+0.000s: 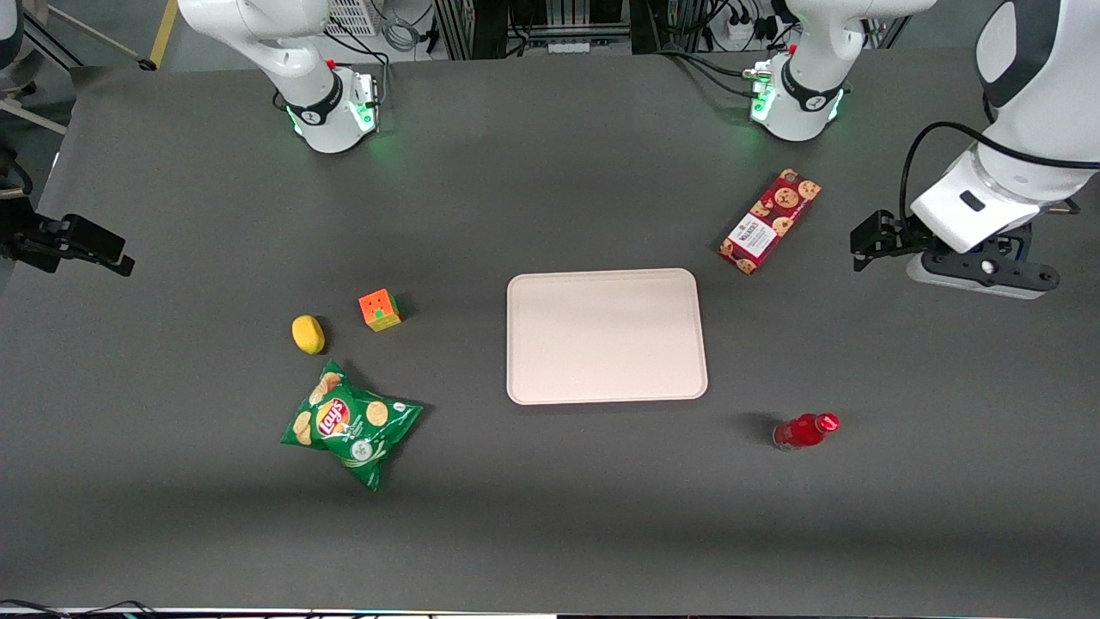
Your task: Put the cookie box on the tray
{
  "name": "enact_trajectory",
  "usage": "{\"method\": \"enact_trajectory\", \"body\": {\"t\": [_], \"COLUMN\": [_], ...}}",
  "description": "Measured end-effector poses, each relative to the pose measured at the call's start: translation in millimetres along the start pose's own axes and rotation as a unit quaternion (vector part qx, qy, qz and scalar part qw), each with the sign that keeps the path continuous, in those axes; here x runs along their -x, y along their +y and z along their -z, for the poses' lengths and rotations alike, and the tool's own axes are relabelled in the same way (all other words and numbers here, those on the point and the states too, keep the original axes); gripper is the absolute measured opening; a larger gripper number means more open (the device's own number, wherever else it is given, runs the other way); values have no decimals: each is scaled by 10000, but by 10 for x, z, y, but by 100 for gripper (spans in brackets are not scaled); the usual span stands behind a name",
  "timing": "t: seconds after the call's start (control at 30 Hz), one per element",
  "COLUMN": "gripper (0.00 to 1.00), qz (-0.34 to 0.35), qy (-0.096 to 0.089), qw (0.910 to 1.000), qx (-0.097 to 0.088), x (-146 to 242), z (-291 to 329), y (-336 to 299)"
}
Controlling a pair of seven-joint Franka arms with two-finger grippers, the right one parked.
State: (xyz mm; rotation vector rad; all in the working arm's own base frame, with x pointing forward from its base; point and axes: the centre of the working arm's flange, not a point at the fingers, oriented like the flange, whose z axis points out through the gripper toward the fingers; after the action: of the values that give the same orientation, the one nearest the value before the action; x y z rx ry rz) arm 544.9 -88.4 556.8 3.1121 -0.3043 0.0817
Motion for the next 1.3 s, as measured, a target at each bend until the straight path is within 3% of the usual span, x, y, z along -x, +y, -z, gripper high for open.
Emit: {"method": "enact_trajectory", "body": {"t": [0.97,1.3], "gripper": [100,100], "qz": [-2,-14], "qy": [-11,-291], "qw": [10000,9996], "qx": [-13,-42], "x": [2,64], "z": [-2,-49], "y": [-3,-7]}}
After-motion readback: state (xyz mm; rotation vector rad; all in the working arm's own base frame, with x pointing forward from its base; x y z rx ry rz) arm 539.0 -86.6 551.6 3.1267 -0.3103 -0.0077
